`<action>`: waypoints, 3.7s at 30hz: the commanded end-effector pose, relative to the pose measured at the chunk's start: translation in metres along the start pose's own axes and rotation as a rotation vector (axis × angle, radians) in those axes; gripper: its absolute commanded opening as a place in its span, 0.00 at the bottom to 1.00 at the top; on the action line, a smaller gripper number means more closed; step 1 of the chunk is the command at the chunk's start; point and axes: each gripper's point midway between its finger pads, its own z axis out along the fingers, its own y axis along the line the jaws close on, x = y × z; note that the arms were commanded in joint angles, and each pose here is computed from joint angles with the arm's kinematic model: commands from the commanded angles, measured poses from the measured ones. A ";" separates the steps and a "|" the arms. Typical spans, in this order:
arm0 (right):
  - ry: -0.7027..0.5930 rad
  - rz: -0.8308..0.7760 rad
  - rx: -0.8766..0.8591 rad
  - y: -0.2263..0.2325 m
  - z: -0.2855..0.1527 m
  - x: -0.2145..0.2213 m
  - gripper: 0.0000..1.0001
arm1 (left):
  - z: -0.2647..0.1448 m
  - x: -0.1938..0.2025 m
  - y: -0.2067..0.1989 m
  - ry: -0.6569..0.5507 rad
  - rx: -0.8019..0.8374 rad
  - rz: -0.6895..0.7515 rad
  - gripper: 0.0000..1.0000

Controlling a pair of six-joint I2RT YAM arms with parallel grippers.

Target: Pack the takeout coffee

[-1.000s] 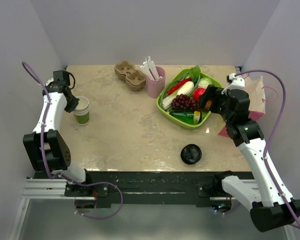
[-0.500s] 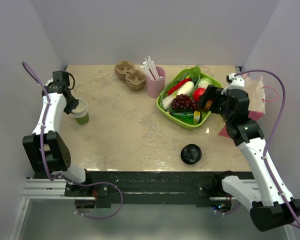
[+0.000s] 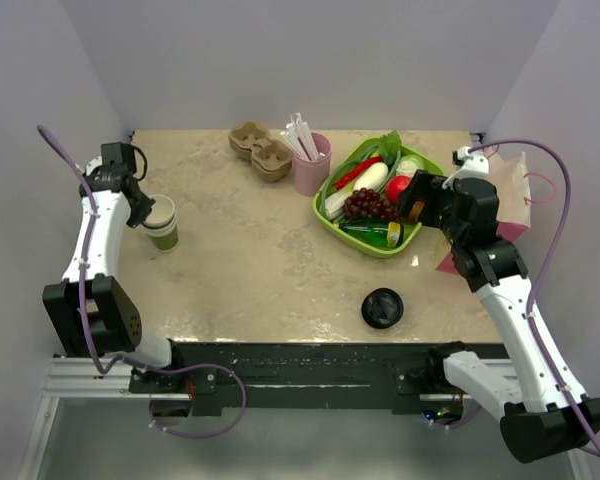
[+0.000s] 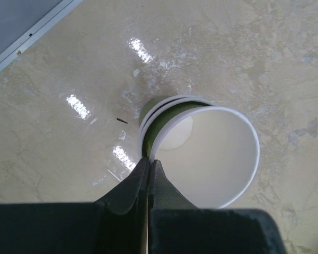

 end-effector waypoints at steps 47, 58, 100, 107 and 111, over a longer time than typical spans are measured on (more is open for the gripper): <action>0.466 -0.215 -0.159 0.090 -0.020 0.115 0.97 | -0.069 0.226 -0.059 0.304 0.491 0.543 0.17; 0.793 -0.253 -0.212 0.050 -0.077 0.209 0.63 | -0.140 0.176 -0.105 0.125 0.733 0.540 1.00; 0.879 -0.275 -0.105 0.034 -0.055 0.266 0.06 | -0.124 0.173 -0.099 0.099 0.662 0.501 1.00; 0.851 -0.260 -0.132 0.041 -0.060 0.251 0.00 | -0.126 0.172 -0.099 0.095 0.667 0.499 1.00; 0.843 -0.270 -0.142 0.042 -0.064 0.242 0.00 | -0.126 0.173 -0.099 0.096 0.673 0.503 1.00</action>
